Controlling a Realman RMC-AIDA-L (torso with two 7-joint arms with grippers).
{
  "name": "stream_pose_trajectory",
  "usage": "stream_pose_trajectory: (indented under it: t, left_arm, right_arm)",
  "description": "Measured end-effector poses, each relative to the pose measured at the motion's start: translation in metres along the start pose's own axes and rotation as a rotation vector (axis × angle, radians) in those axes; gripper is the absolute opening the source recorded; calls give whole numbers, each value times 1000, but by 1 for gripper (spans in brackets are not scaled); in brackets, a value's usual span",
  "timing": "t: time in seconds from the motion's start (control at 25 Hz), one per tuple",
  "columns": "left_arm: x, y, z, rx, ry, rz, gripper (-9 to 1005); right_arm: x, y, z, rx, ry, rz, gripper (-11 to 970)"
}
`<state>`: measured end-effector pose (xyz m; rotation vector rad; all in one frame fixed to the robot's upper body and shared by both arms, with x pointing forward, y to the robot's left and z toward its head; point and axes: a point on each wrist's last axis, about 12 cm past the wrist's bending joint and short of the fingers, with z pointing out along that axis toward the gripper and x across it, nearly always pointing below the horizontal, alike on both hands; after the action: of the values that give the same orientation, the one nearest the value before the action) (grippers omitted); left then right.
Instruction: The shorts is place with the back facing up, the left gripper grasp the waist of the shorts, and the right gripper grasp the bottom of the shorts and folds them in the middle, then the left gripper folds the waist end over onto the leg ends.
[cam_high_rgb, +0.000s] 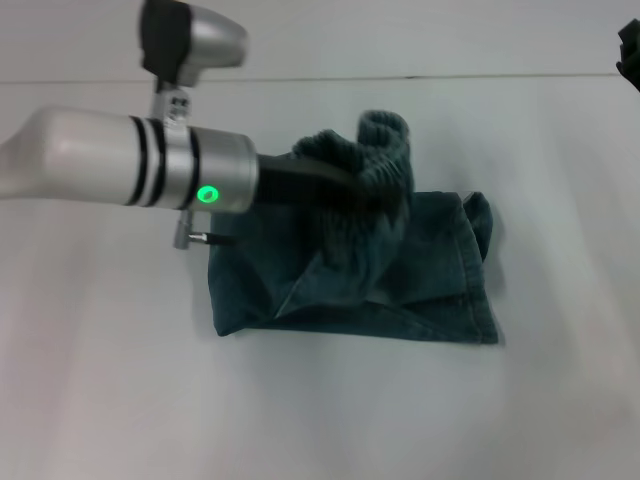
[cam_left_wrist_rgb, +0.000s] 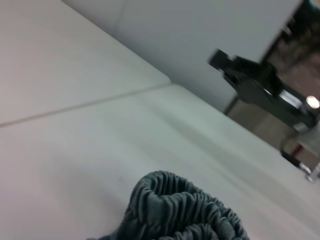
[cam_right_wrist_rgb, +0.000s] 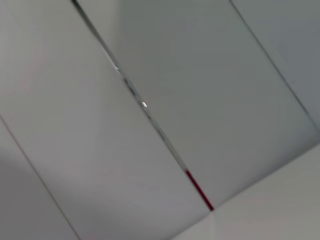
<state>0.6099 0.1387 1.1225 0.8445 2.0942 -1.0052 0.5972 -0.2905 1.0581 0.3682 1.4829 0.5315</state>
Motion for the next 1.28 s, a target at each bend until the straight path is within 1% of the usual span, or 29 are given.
stream_pose_trajectory:
  t: [0.12,0.2,0.36,0.48,0.52,0.6,0.8,0.88,0.96,1.0,1.12,1.24,1.28]
  left_arm:
    - [0,-8,11,19,48,47,312]
    - [1,-14,18,33,62,61,322]
    - [-2,-22,24,68,41,60,343]
    - [-3,-24,26,81,30,60,462]
    - [-3,-27,28,97,26,63,501]
    - [-4,-29,29,107,24,63,580]
    - [-8,-37,30,150,-6,56,682]
    - [-9,-37,25,167,-38,46,723]
    - [-8,-33,16,175,-88,29,763]
    - [-8,-30,9,177,-122,17,784]
    - [0,-18,-13,181,-200,-29,852]
    - [14,-3,-42,163,-287,-88,925]
    - [20,1,-52,157,-315,-101,924]
  right_arm:
    - [2,-4,-1,29,15,0,125]
    - [3,-5,-1,40,25,-1,128]
    - [4,-5,0,45,33,-2,133]
    - [6,-4,1,48,43,0,138]
    - [7,-4,1,50,47,1,139]
    - [8,-3,2,50,55,0,142]
    - [10,-1,2,39,68,-10,149]
    - [10,1,3,14,82,-13,152]
    - [9,3,2,-27,93,-16,155]
    - [7,4,1,-64,99,-26,157]
    - [-1,11,-4,-226,127,-56,161]
    - [-17,11,-7,-359,206,-50,166]
    - [-23,11,-8,-400,237,-56,167]
